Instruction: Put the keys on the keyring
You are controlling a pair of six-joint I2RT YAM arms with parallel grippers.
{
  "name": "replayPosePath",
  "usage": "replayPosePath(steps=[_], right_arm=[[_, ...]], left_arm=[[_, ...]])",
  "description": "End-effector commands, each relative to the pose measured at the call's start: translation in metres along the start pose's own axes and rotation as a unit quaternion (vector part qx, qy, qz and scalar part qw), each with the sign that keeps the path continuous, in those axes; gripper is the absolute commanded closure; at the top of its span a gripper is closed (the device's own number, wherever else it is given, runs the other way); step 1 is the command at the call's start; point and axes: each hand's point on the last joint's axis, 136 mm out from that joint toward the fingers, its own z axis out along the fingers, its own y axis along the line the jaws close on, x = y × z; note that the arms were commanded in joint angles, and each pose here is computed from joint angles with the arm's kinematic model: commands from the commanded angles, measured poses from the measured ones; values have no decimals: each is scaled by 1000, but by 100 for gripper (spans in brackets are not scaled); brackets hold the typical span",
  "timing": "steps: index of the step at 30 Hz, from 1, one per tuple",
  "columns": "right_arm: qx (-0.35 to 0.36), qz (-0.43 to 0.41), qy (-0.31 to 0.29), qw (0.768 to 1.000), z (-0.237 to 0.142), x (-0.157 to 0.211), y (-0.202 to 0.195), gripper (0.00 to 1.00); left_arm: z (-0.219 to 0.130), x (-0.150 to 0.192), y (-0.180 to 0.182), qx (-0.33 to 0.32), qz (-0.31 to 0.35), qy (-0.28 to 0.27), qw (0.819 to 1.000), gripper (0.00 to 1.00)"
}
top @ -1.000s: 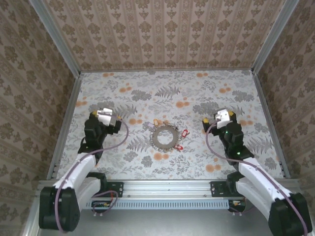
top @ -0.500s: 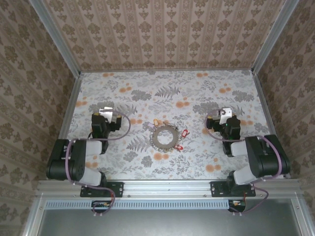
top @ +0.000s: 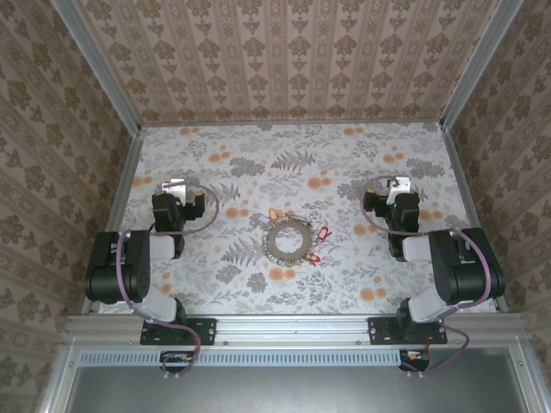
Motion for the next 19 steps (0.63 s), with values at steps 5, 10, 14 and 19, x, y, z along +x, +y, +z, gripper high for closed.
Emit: replayPosePath(steps=[5,10,14,19], right_arm=[[15,2,-3,1000,2,-7,-1,0],[3,-7,7,1000,6,-6,5,0],[1,-5,6,1000,6,-6,5,0],[-2,-5,-1,1000,3,-8,5,0]], left_arm=[[0,-5,-1,6,-11,-7,1000,0],[0,-5,-1,5,-11,-7,1000,0],[0,-5,-1,6,-11,-7,1000,0],[0,-5,-1,5,-12,-7,1000,0]])
